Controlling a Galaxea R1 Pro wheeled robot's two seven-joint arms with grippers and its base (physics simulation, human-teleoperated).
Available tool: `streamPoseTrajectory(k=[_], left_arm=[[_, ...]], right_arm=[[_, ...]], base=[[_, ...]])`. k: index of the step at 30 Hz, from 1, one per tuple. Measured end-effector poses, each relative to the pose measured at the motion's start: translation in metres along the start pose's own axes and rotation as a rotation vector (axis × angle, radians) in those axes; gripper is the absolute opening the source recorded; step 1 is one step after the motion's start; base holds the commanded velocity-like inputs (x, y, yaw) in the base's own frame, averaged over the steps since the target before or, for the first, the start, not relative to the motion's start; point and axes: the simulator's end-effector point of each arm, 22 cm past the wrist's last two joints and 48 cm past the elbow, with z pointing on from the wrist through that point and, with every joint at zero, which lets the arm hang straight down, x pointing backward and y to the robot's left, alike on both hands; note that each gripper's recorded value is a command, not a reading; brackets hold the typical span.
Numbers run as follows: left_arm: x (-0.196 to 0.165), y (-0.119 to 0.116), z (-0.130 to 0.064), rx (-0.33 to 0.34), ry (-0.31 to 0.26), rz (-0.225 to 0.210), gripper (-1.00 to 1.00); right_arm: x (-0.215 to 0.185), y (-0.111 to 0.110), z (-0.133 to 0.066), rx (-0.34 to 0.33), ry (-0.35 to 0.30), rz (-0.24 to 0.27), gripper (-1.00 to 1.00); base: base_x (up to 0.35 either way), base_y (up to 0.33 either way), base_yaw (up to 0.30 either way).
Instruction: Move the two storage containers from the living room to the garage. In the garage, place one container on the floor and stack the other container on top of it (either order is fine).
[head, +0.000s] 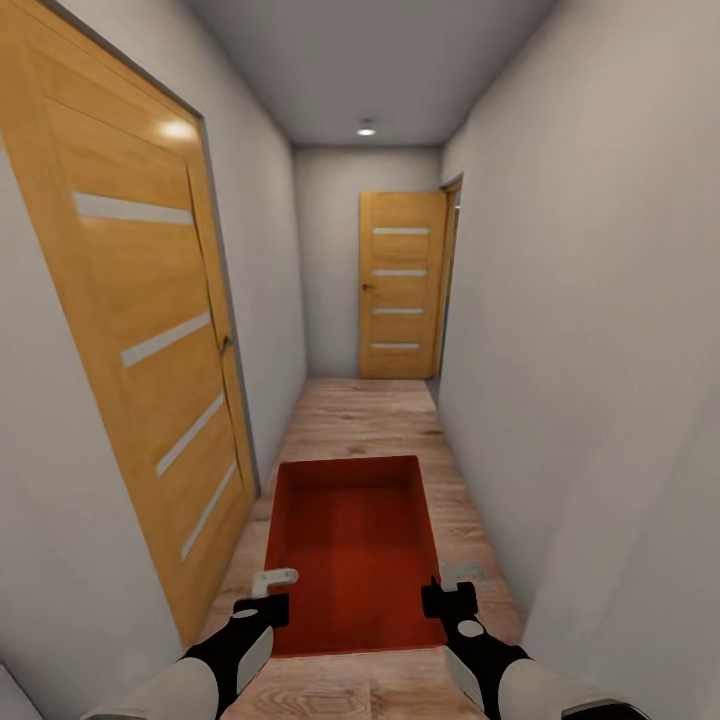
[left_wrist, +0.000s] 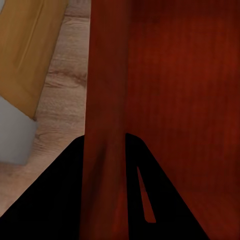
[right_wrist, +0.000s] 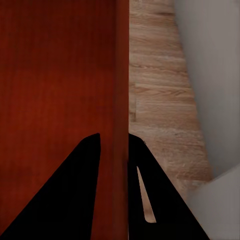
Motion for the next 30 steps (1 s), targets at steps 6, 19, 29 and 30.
streamPoseTrajectory(k=[6,19,29,30], left_arm=[[0.0000,0.0000,0.0000,0.000,0.000,0.000,-1.00],[0.0000,0.0000,0.0000,0.000,0.000,0.000,-1.00],[0.0000,0.0000,0.0000,0.000,0.000,0.000,-1.00],[0.0000,0.0000,0.0000,0.000,0.000,0.000,-1.00]], right_arm=[[0.0000,0.0000,0.0000,0.000,0.000,0.000,-1.00],[0.0000,0.0000,0.0000,0.000,0.000,0.000,-1.00],[0.0000,0.0000,0.0000,0.000,0.000,0.000,-1.00],[0.0000,0.0000,0.0000,0.000,0.000,0.000,-1.00]], base=[[0.322,0.002,0.000],[0.322,0.000,0.000],[0.322,0.000,0.000],[0.322,0.000,0.000]])
